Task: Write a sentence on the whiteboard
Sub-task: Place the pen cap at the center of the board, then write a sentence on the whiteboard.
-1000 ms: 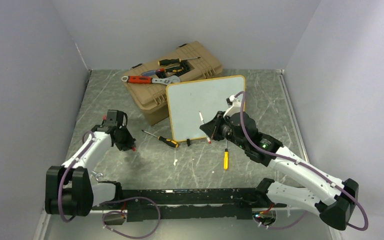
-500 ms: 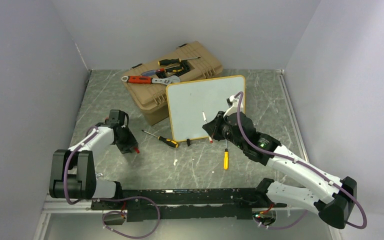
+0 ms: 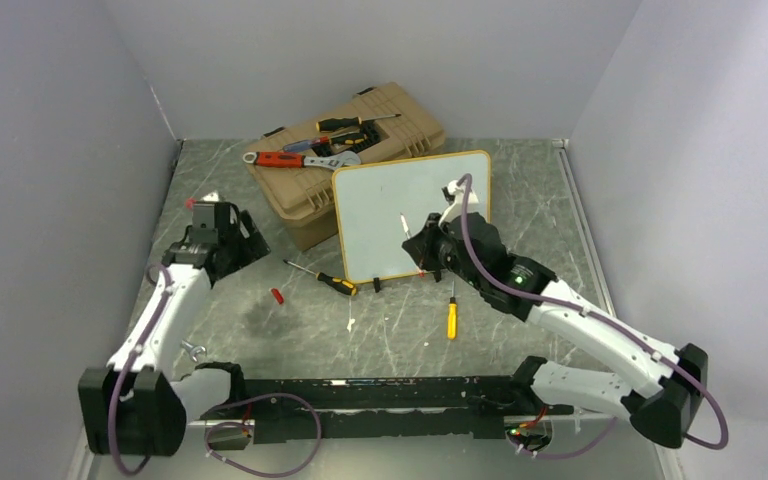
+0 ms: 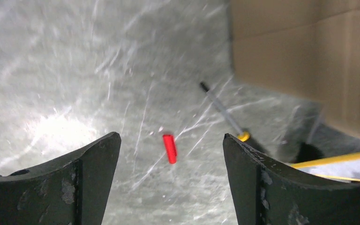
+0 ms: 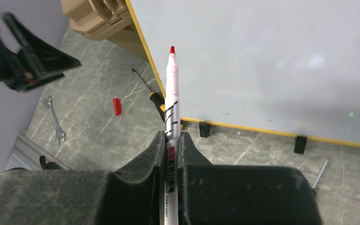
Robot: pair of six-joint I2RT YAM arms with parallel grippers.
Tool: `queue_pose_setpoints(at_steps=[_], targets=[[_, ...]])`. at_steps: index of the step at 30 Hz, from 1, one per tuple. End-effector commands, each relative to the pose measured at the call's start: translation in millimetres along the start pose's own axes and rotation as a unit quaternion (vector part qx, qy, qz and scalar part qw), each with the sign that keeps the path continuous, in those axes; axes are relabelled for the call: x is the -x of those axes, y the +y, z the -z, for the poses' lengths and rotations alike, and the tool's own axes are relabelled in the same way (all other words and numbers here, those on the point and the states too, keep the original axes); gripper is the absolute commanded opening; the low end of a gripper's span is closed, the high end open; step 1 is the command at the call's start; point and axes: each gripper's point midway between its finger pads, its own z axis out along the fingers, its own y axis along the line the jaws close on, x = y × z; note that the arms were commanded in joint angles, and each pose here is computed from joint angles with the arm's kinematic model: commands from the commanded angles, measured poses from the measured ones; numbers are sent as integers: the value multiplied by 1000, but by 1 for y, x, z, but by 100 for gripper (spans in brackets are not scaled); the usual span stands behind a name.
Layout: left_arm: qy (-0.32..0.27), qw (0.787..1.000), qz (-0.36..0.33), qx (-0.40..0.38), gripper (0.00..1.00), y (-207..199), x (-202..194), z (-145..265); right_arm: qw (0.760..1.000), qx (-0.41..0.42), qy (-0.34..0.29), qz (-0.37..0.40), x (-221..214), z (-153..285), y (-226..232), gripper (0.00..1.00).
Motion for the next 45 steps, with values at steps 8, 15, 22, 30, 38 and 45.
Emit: queue_pose_setpoints(at_steps=[8,15,22,30,38,45], targets=[[-142,972,-120,-141,82,-46,57,72,996,13,30,80,29,-77,49,0],[-145,972,-127,-131,81,-34,43,62,994,19,49,96,29,-112,64,0],[-143,972,-136,-126,81,-28,36,60,993,21,52,106,29,-131,69,0],[-150,970,-139,-128,80,-28,37,60,992,5,66,110,24,-141,66,0],[-153,969,-142,-130,80,-28,37,60,991,-43,69,105,21,-140,47,0],[-154,969,-143,-133,80,-29,37,61,991,-78,59,94,25,-133,31,0]])
